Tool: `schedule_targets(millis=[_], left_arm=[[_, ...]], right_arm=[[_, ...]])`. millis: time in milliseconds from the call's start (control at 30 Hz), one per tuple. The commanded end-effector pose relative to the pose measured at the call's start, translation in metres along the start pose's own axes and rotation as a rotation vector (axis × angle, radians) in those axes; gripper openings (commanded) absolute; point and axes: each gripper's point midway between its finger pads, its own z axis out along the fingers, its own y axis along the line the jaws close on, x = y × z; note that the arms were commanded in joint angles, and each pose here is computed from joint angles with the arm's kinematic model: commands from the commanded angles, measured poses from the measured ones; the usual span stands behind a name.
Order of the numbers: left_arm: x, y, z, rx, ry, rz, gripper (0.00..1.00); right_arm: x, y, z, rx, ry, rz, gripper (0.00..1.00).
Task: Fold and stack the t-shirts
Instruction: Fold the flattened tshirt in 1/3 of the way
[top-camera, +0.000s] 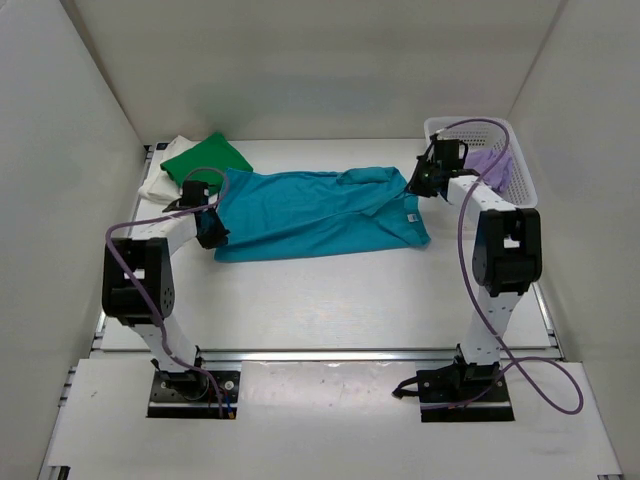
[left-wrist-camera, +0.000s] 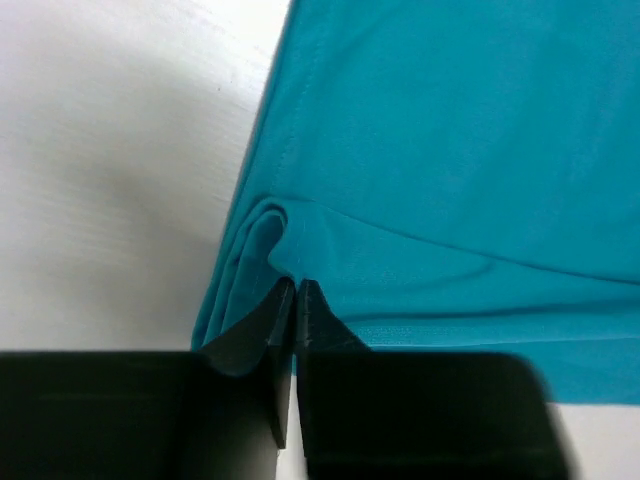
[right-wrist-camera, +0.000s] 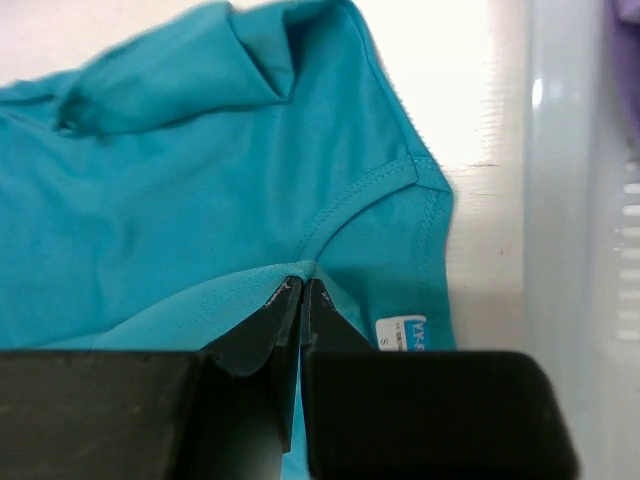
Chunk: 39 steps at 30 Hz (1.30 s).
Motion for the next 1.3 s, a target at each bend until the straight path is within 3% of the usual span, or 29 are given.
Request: schedule_targets(millis=[0,33,67,167,233,300,400,433,467,667,767,833,900,1033,1267], left_arm=[[-0.014,-0.002,0.002,0.001,-0.039,-0.022,0.18],[-0.017,-0.005,0.0,0.009,-0.051,-0.019,0.28],[-0.023,0.005,-0.003,0.0,-0.068,-0.056,0.33],[-0.036,0.007,-0.031,0.005,-0.163,-0.086,0.62],[-0.052,0.004,-0.061,0.041,-0.262,-0.102,0.67],[-0.04,0.007,-0.072,0.068,-0.273,-0.124,0.72],[-0.006,0.012,-0.069,0.12,-0.224,-0.168,0.65],[0.009,0.012,-0.064,0.15,-0.199,-0.191,0.59],[0.023,0.014,-0.058,0.159,-0.179,-0.211,0.54],[0.041,0.027,-0.042,0.133,-0.188,-0.271,0.37],[0.032,0.028,-0.036,0.129,-0.202,-0.293,0.38],[0.03,0.025,-0.03,0.123,-0.187,-0.291,0.43],[0.028,0.025,-0.022,0.132,-0.178,-0.319,0.46],[0.027,0.023,-0.014,0.174,-0.18,-0.382,0.51],[0.027,0.027,-0.002,0.144,-0.168,-0.413,0.39]], right_arm=[[-0.007,-0.006,0.009,0.034,0.016,-0.018,0.0],[-0.008,-0.004,0.009,0.032,0.015,-0.013,0.0],[-0.012,-0.002,0.007,0.038,0.009,-0.023,0.04],[-0.021,0.006,-0.007,0.037,-0.008,-0.037,0.17],[-0.026,0.012,-0.026,0.042,-0.043,-0.046,0.26],[-0.023,0.016,-0.041,0.032,-0.063,-0.048,0.34],[0.002,0.015,-0.064,0.017,-0.084,-0.02,0.33],[0.022,0.013,-0.076,-0.006,-0.068,0.011,0.14],[0.042,0.007,-0.083,-0.019,-0.074,0.056,0.01],[0.106,-0.01,-0.101,-0.083,-0.124,0.174,0.0],[0.119,-0.027,-0.098,-0.064,-0.099,0.219,0.0],[0.121,-0.043,-0.093,-0.045,-0.096,0.253,0.06],[0.128,-0.046,-0.09,-0.087,-0.077,0.31,0.22],[0.12,-0.065,-0.082,-0.07,-0.105,0.349,0.36],[0.116,-0.065,-0.059,-0.074,-0.079,0.382,0.37]])
